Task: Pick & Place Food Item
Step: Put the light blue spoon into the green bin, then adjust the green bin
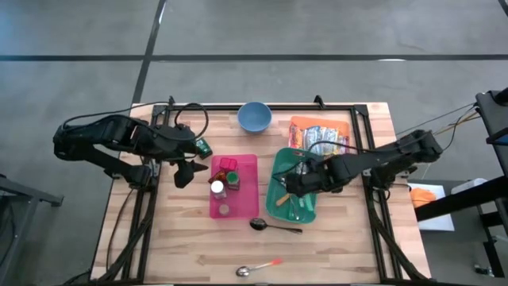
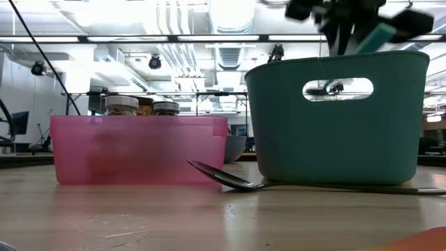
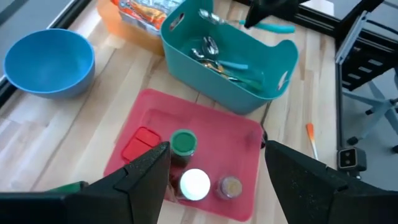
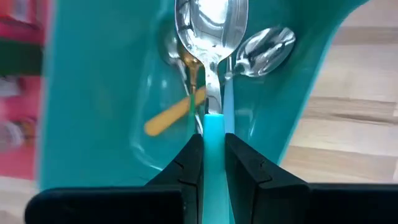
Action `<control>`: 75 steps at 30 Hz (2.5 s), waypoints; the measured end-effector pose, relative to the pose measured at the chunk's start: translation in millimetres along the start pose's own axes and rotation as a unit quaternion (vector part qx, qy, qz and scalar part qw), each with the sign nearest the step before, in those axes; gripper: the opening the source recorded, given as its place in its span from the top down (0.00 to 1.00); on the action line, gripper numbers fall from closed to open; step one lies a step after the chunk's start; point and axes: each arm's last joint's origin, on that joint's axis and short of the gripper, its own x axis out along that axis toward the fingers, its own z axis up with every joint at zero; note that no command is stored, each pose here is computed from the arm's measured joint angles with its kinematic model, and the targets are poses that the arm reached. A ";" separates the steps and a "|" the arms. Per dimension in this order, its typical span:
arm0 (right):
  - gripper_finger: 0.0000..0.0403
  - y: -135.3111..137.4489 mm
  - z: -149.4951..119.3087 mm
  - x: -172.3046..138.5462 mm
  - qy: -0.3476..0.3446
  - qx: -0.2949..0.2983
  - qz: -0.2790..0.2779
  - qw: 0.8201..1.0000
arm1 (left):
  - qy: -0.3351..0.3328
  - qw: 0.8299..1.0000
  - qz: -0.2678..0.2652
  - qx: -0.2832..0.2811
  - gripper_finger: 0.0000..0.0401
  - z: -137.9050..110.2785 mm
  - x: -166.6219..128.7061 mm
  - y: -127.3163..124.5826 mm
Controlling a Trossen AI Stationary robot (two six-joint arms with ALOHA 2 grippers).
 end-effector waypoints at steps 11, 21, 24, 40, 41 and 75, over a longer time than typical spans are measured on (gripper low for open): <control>0.92 13.0 41.0 55.8 0.060 -0.052 -0.067 0.995 | -0.003 1.000 0.013 -0.021 0.35 2.1 0.8 5.5; 0.92 38.1 44.3 93.8 0.101 -0.099 -0.105 0.984 | 0.000 0.999 0.014 -0.034 0.35 1.4 0.8 5.8; 0.92 42.4 41.5 108.0 0.113 -0.110 -0.124 0.980 | 0.001 0.999 0.015 -0.034 0.35 1.4 0.8 5.8; 0.91 49.4 38.5 128.9 0.147 -0.149 -0.141 0.968 | 0.024 0.999 0.027 -0.030 0.35 -3.3 0.6 7.9; 0.89 49.4 38.6 128.6 0.148 -0.152 -0.140 0.967 | 0.024 0.999 0.027 -0.030 0.35 -3.3 0.5 7.9; 0.48 55.3 42.1 58.3 0.111 -0.253 -0.021 0.961 | 0.031 0.999 0.029 -0.029 0.35 -5.3 3.8 8.1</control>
